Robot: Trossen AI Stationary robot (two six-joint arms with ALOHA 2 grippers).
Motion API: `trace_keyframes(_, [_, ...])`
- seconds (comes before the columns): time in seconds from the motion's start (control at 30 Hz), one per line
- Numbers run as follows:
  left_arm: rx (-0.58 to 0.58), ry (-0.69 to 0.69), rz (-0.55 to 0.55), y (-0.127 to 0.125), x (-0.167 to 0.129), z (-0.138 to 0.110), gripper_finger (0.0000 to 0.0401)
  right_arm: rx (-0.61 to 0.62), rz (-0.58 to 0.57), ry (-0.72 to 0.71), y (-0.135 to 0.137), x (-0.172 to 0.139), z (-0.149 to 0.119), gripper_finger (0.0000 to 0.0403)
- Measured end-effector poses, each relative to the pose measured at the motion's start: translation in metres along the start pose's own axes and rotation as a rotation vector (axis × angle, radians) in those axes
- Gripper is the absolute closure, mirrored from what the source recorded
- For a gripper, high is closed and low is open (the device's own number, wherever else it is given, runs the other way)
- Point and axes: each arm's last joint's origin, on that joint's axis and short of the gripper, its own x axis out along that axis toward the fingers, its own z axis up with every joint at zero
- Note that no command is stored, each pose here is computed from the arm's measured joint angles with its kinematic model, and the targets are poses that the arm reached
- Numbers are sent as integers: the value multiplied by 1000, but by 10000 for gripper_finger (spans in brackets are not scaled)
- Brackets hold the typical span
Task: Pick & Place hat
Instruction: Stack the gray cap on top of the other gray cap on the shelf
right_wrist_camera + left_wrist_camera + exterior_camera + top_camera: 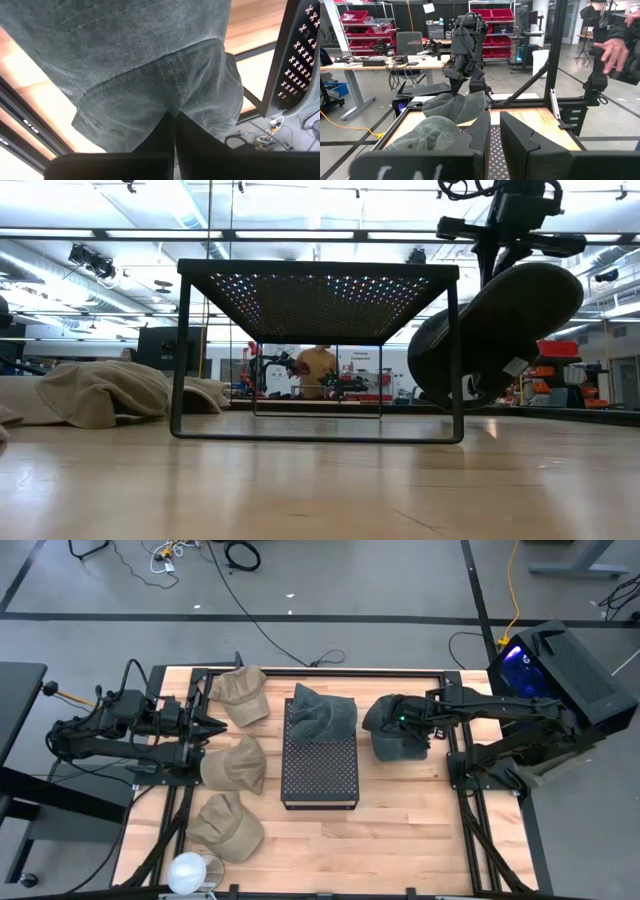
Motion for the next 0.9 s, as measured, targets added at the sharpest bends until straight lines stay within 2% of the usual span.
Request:
trace_keyframes(0.4, [0,0,0,0,0,0,353,30,-5,-3,-1,0,0,304])
trace_keyframes(0.5, [0,0,0,0,0,0,353,84,-13,-13,-1,0,0,284])
trace_keyframes(0.67, [0,0,0,0,0,0,353,315,-37,-73,-5,0,2,260])
trace_keyframes(0.9, [0,0,0,0,0,0,353,816,-113,-137,-15,-2,3,250])
